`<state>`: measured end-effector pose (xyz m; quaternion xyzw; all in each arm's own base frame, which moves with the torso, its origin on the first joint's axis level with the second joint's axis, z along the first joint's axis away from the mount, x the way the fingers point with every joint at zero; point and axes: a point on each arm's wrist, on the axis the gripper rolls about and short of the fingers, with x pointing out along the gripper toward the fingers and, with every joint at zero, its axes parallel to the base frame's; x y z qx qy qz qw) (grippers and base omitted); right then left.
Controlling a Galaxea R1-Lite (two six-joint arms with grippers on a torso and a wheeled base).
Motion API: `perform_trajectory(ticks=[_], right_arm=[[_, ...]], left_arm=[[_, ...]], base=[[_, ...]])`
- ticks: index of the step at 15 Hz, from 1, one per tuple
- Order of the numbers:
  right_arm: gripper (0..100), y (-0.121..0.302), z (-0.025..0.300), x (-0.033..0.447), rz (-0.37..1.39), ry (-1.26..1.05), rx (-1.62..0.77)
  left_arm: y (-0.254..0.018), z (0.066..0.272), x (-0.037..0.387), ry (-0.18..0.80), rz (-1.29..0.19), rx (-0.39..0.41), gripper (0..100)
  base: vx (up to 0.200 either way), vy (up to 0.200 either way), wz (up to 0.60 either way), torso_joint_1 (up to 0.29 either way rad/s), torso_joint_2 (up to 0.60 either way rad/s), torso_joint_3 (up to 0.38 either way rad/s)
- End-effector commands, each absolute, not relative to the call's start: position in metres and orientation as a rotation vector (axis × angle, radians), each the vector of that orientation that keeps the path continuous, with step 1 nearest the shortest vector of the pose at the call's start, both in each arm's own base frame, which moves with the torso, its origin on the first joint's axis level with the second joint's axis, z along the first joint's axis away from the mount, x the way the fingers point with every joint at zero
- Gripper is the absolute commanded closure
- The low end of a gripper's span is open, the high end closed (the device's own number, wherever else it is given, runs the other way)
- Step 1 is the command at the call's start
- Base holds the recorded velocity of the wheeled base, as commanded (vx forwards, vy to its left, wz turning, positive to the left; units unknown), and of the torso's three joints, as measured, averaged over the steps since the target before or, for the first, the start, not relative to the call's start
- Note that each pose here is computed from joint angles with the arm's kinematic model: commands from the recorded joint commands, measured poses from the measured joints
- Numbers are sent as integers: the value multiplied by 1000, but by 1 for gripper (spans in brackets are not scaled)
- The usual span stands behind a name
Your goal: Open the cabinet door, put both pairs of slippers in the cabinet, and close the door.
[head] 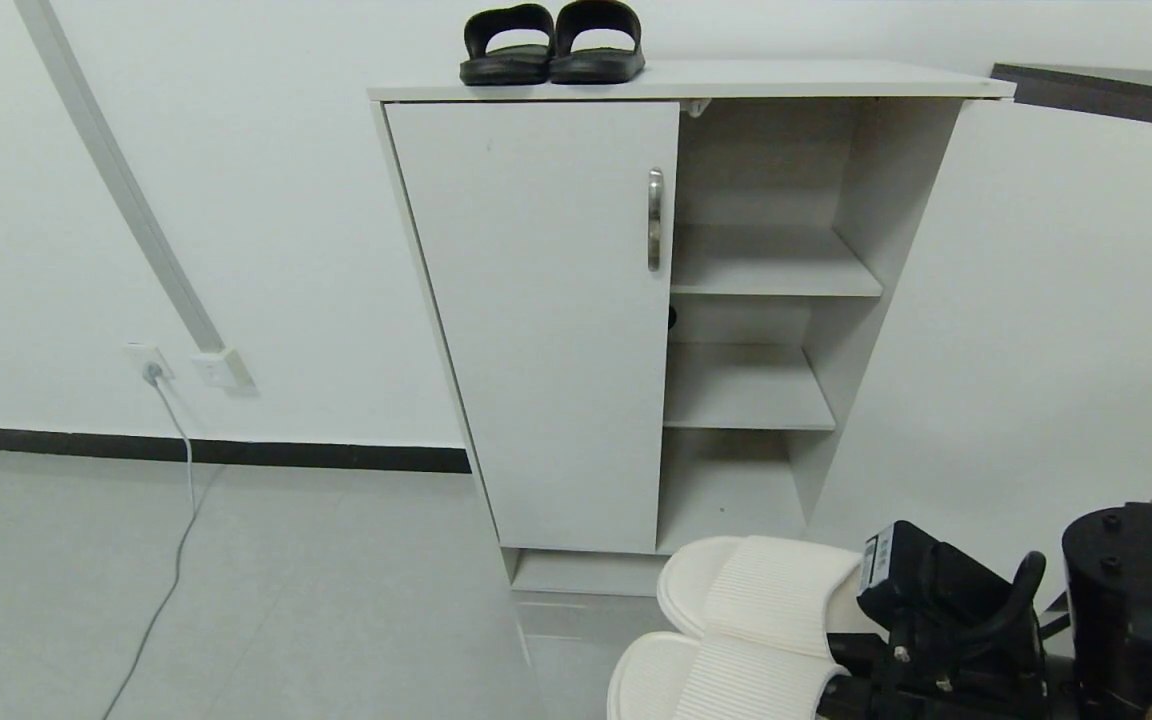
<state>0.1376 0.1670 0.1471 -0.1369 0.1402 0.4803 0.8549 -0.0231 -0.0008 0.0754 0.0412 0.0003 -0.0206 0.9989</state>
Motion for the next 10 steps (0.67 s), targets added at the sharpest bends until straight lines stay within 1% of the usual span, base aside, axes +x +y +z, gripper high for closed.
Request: perform_trajectory(ticks=[1,3,6,7,8,10], right_arm=[[100,174,147,144,961,291,-293],[100,184,150,154,851,249,-283],[100,208,136,159,740,263,-208],[100,232,125,173,594,265,-174],[100,243,121,180,538,259,-143],[100,272,101,196,413,253,-87]], left_arm=[[-1,75,-23,3,-39,78,100],[-1,76,-23,3,-37,29,100],[-1,76,-23,2,-38,31,100],[-1,76,-23,3,-37,31,100],[-1,75,-23,4,-37,29,100],[-1,75,-23,4,-37,26,100]], base=[[0,0,0,0,0,0],[0,0,0,0,0,0],[0,0,0,0,0,0],[0,0,0,0,0,0],[0,0,0,0,0,0],[0,0,0,0,0,0]])
